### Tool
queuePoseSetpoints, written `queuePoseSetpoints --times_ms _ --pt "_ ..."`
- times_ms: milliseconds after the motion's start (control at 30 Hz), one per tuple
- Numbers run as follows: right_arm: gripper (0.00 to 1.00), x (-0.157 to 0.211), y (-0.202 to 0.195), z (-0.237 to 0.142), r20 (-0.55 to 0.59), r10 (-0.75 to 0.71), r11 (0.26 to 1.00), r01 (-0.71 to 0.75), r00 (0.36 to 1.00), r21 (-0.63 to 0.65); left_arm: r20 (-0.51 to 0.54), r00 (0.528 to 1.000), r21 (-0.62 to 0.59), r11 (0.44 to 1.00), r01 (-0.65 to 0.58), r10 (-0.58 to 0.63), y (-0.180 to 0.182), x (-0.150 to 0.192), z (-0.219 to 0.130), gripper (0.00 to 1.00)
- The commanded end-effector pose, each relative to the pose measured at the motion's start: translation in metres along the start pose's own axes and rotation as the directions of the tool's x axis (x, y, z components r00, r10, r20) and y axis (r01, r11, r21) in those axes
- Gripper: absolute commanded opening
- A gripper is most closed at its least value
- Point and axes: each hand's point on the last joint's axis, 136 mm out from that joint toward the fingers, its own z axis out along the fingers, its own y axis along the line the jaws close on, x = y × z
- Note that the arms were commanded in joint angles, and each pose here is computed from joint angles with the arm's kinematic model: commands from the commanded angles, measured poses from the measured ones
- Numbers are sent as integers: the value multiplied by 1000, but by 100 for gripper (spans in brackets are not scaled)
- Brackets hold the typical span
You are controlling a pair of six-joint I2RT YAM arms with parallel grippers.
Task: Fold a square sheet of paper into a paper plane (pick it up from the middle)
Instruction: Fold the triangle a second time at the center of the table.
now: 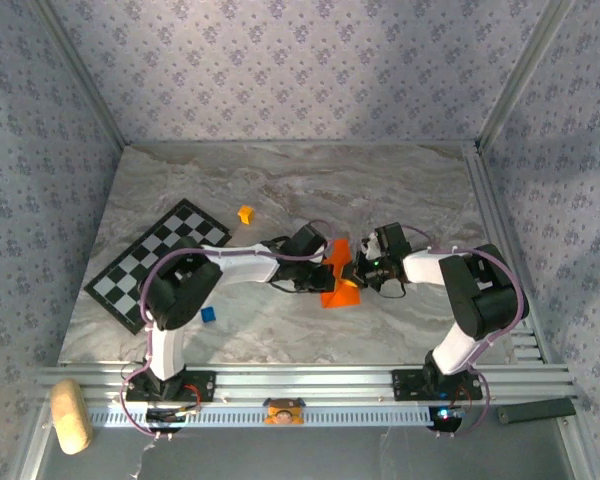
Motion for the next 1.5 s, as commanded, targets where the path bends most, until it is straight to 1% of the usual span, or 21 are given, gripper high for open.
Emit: queuePoseSetpoints --times_ms 0,167,300,367,467,667,767,867,1033,1100,1200,1333,1400,1467 --pt "0 7 -37 3 7 83 988 -84 996 132 -34 999 -82 996 39 -42 25 17 7 0" --pt "0 -4 -13 -7 30 27 997 -29 999 77 -58 997 -135 990 38 -47 44 33 7 0" --pt "2 -9 12 -19 59 -39 999 37 998 19 -62 997 -144 989 30 -39 46 34 7 0" --pt "2 -6 21 -21 50 -66 998 67 997 -8 -61 998 -146 989 23 -32 45 33 8 0" --pt "2 7 28 -14 5 -89 995 90 996 -46 -63 998 -152 988 16 -26 45 32 9 0" --pt "1 22 8 4 -58 -64 998 64 996 6 -54 998 -161 987 12 -21 45 31 7 0" --pt "0 20 -13 8 -66 -38 996 44 997 79 -58 998 -170 985 5 -15 46 32 6 0" --pt "0 8 -24 4 -23 15 998 -13 1000 69 -62 998 -187 982 0 -12 50 34 6 0" --pt "0 -27 -36 -11 79 71 994 -77 994 77 -70 997 -204 979 -1 -13 55 37 6 0" --pt "0 -39 -39 -15 104 98 992 -105 990 64 -69 997 -206 979 0 -14 56 38 7 0" --pt "0 -51 -28 -23 128 97 995 -98 987 2 -67 998 -206 979 -1 -13 56 37 6 0" --pt "1 -47 -3 -39 155 19 1000 -15 988 -21 -57 998 -205 979 -5 -7 54 35 5 0" --pt "1 -40 9 -41 137 -24 999 30 990 -44 -52 999 -202 979 -3 -8 54 34 5 0" --pt "2 -30 18 -36 96 -43 996 50 994 -72 -51 999 -199 980 -6 -5 53 33 5 0"
